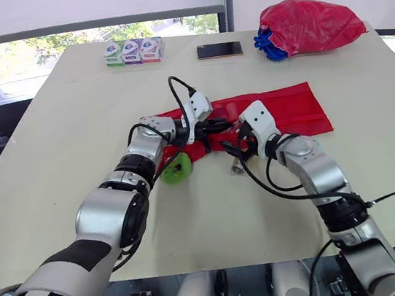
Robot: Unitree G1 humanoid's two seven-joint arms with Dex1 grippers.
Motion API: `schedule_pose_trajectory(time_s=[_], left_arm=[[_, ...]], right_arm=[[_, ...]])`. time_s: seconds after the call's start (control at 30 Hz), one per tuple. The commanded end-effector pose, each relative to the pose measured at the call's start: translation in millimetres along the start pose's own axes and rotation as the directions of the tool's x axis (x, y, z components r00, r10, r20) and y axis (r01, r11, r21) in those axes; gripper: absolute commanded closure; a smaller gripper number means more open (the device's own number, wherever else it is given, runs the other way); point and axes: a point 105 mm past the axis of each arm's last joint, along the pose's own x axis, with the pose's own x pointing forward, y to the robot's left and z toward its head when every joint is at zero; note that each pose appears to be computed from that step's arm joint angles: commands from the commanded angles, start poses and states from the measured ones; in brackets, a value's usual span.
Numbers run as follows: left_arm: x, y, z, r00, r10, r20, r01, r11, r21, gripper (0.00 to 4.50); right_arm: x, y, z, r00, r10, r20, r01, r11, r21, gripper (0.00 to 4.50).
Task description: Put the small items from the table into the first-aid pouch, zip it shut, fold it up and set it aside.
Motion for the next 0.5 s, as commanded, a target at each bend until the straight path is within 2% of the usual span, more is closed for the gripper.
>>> schedule_pose_trajectory(time_s=[0.03,0.2,0.33,0.5], left_arm=[[-2,5,11,0.999,0.016,0.035,-0.017,0.999,0.029,4.50],[-3,4,9,0.999,0.010,0.034,-0.011,1.000,0.027,4.50],[-4,4,9,0.999,0.008,0.035,-0.009,1.000,0.027,4.50],[-5,5,8,0.999,0.010,0.032,-0.011,1.000,0.024,4.50]], right_arm=[[-37,1,29,0.994,0.044,0.103,-0.036,0.996,-0.080,0.10],[-97,-5,33,0.991,0.077,0.107,-0.056,0.980,-0.190,0.10],[-140,-12,34,0.991,0.108,0.076,-0.088,0.970,-0.227,0.10],[-192,-22,52,0.983,0.175,0.062,-0.156,0.960,-0.232,0.10]])
